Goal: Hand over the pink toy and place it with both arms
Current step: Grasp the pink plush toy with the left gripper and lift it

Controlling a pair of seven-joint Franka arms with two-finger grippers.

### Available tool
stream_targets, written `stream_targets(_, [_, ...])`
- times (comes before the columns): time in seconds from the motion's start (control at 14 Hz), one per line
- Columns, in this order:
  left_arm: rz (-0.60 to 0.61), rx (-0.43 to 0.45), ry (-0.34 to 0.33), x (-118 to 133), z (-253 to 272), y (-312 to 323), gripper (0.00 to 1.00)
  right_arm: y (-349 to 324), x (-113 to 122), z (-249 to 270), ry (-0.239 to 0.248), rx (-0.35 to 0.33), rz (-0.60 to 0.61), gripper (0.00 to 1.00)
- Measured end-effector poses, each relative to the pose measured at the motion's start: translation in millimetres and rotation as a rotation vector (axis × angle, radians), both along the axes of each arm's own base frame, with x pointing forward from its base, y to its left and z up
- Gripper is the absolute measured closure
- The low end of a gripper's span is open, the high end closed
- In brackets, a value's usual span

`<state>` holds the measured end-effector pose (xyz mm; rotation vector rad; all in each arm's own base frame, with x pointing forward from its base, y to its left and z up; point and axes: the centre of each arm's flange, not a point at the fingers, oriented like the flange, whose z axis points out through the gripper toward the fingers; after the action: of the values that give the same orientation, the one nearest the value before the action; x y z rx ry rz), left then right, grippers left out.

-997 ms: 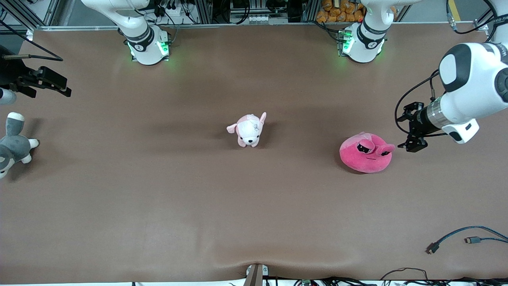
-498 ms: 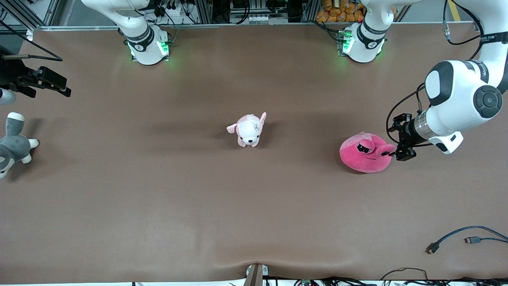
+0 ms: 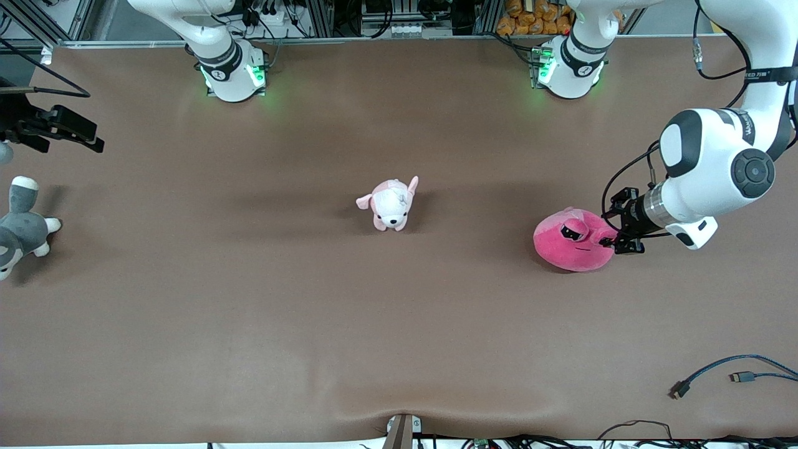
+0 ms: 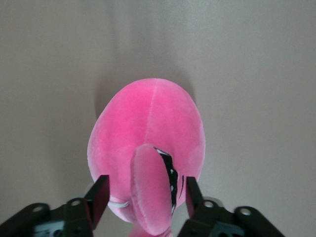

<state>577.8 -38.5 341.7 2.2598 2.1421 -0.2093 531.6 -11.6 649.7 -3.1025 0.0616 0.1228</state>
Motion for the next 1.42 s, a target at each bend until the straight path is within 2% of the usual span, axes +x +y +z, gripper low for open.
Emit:
stream_targets(0.21, [-0.005,-0.001,-0.001,0.7,-3.1,-3.1,0.68,-10.9,1.4,3.0,-0.020,0.000,-0.021,0.00])
stream_targets(0.36, [-0.025,-0.001,-0.001,0.4,-3.2,-14.8,0.85,-8.2,1.2,6.0,-0.031,0.000,-0.016,0.00])
stream_targets(0.85, [-0.102,-0.016,-0.018,5.9,21.8,-57.7,0.88,-9.7,0.7,9.1,-0.042,0.000,-0.019,0.00])
stream_targets(1.14, [-0.162,-0.024,0.039,6.6,94.3,-87.5,0.89,-9.0,0.6,8.5,-0.039,0.000,-0.017,0.00])
stream_targets(1.42, [-0.164,-0.057,0.021,7.9,179.7,-104.6,0.89,-10.0,2.1,2.0,-0.025,0.000,-0.021,0.00])
